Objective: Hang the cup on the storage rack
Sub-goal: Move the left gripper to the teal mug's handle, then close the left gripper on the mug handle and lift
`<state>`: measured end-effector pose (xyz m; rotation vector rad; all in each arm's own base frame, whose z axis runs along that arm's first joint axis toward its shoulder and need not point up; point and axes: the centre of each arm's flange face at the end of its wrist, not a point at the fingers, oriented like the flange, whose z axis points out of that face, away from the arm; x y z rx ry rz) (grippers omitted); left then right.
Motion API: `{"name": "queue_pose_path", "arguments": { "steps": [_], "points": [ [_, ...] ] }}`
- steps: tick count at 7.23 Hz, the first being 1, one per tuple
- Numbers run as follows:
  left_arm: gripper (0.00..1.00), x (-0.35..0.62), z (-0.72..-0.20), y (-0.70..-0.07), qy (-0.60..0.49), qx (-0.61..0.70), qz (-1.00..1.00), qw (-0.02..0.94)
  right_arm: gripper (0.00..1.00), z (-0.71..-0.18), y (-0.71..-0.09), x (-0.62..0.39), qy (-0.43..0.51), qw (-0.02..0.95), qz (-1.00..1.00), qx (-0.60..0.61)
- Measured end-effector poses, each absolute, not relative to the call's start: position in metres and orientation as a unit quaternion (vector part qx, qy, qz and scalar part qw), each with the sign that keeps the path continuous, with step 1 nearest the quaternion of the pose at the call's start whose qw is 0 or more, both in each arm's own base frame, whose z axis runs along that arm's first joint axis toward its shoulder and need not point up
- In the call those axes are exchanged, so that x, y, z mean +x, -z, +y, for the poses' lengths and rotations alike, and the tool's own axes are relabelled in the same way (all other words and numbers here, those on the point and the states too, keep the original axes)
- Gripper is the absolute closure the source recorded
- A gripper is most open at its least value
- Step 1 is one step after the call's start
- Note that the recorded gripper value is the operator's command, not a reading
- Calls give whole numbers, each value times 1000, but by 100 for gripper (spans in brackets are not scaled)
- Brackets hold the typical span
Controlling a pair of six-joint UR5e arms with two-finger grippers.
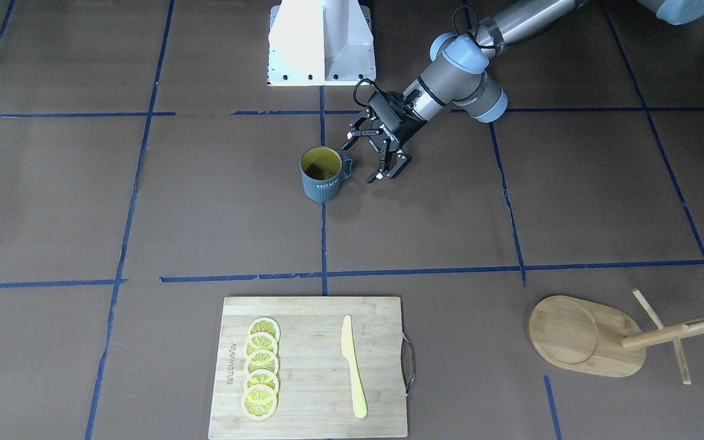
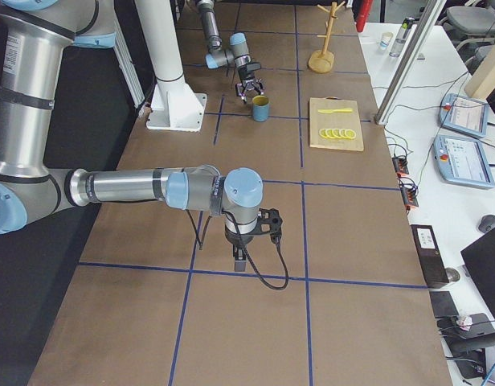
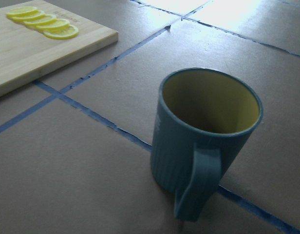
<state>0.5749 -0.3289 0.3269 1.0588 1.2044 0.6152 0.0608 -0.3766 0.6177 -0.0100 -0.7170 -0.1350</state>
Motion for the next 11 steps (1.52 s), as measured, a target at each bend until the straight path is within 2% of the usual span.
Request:
{"name": "queue_pose_path", "arguments": {
  "steps": [3,4,6,7,8,9,11],
  "points": [
    [6,590,-329,-306,-270,472,538,644,0,-377,-618,61,67,934,-351,-4],
    [18,592,-330,-299,-267,476,539,641,0,-376,-618,61,67,934,-351,-5],
    [56,591,-336,-296,-252,491,526,647,0,-376,-618,61,66,934,-351,-5],
    [85,590,-337,-298,-249,493,521,651,0,-376,-618,61,66,934,-351,-5],
    [94,590,-339,-299,-247,494,518,653,0,-376,-618,61,66,934,-351,-5],
    [99,589,-339,-301,-246,494,518,654,0,-376,-618,61,66,934,-351,-5],
    [100,586,-338,-297,-239,494,525,650,0,-376,-618,61,66,934,-351,-5]
  ]
}}
